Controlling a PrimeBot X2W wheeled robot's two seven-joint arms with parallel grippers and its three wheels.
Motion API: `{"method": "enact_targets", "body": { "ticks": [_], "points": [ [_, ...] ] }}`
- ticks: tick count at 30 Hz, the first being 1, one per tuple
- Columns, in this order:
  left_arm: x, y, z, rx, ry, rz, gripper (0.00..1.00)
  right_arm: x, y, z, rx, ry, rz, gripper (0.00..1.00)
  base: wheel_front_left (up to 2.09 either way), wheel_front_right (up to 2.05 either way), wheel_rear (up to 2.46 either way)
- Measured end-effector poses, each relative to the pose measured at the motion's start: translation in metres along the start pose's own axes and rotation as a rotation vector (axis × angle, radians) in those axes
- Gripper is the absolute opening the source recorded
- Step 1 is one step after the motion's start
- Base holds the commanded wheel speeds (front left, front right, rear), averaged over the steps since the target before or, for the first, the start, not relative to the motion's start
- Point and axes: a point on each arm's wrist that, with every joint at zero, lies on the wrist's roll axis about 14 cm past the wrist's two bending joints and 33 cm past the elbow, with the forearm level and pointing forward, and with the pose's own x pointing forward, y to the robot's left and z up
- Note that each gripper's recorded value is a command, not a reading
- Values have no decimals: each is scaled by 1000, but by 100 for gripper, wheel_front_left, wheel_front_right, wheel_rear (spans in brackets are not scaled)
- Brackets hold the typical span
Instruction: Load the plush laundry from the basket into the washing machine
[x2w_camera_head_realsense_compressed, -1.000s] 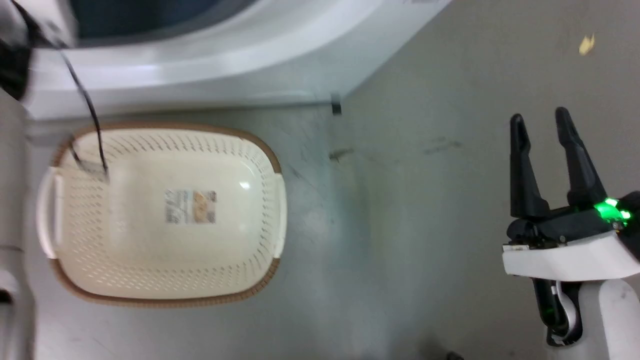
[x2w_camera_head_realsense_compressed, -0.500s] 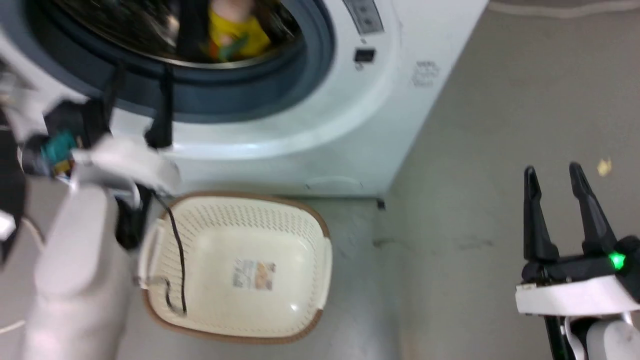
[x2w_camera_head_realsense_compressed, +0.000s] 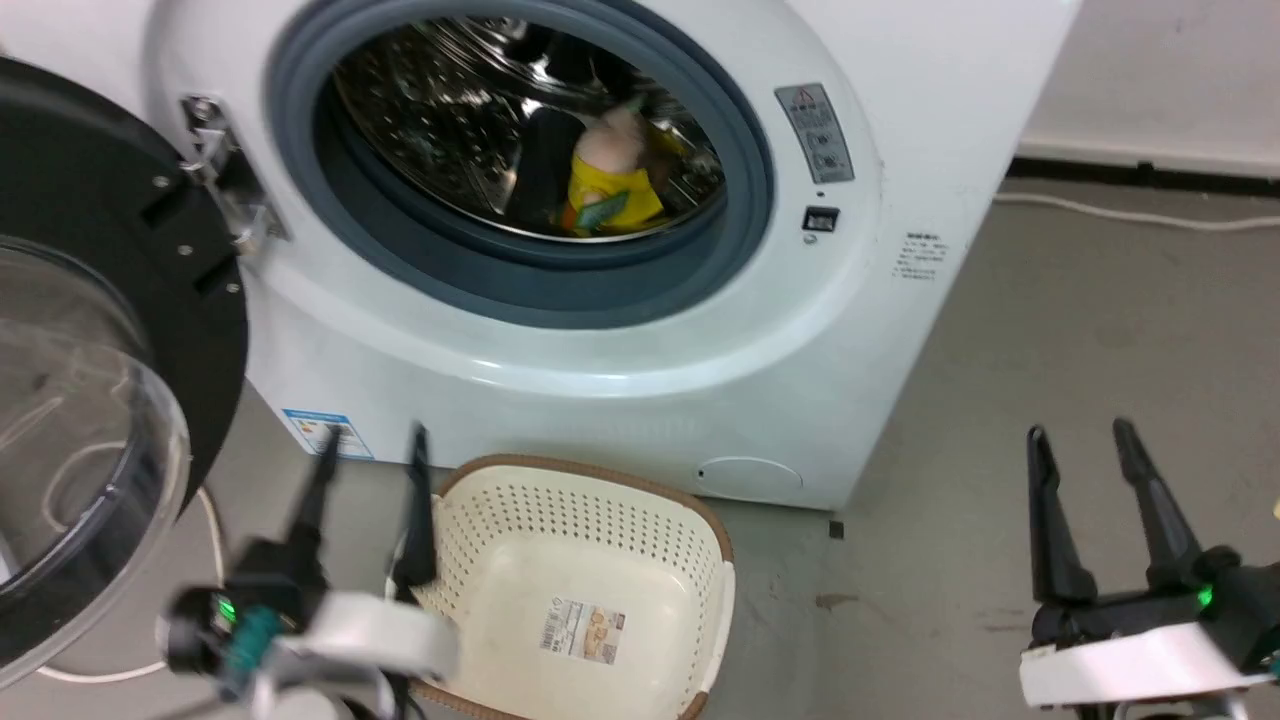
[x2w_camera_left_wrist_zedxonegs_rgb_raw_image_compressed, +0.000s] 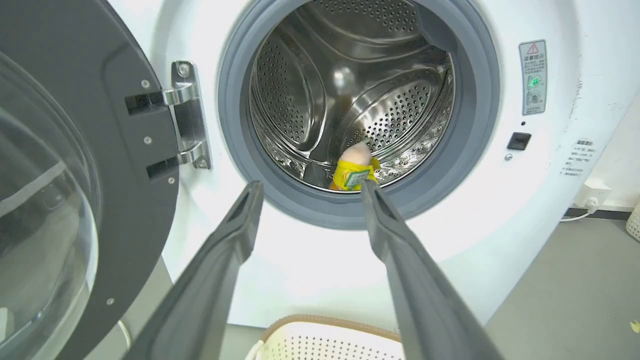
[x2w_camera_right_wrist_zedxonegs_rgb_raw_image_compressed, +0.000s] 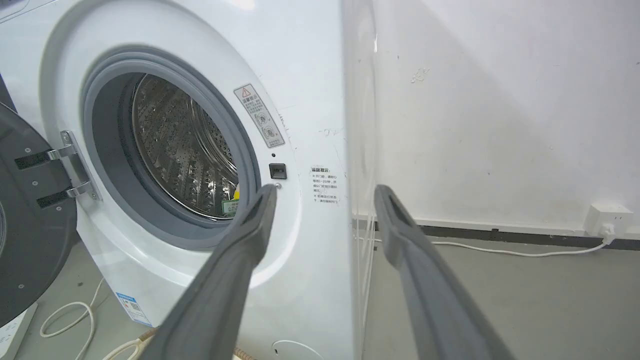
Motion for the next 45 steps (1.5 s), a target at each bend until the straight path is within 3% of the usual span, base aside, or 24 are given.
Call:
{"method": "enact_targets", "body": {
  "ticks": [6, 13, 14, 45],
  "points": [
    [-28, -18, -14, 42, 50, -48, 100, -8, 8, -9, -3, 35, 23, 100, 0, 0, 0],
    [-35, -18, -25, 87, 86, -64, 100, -15, 11, -17, 0, 65, 29, 100, 0, 0, 0],
    [-35, -18, -26, 90, 87, -65, 0, -15, 11, -18, 0, 67, 29, 0, 0, 0, 0],
    [-32, -14, -17, 90, 90, -42, 0, -16, 12, -19, -21, 103, 36, 0, 0, 0, 0]
  ]
}}
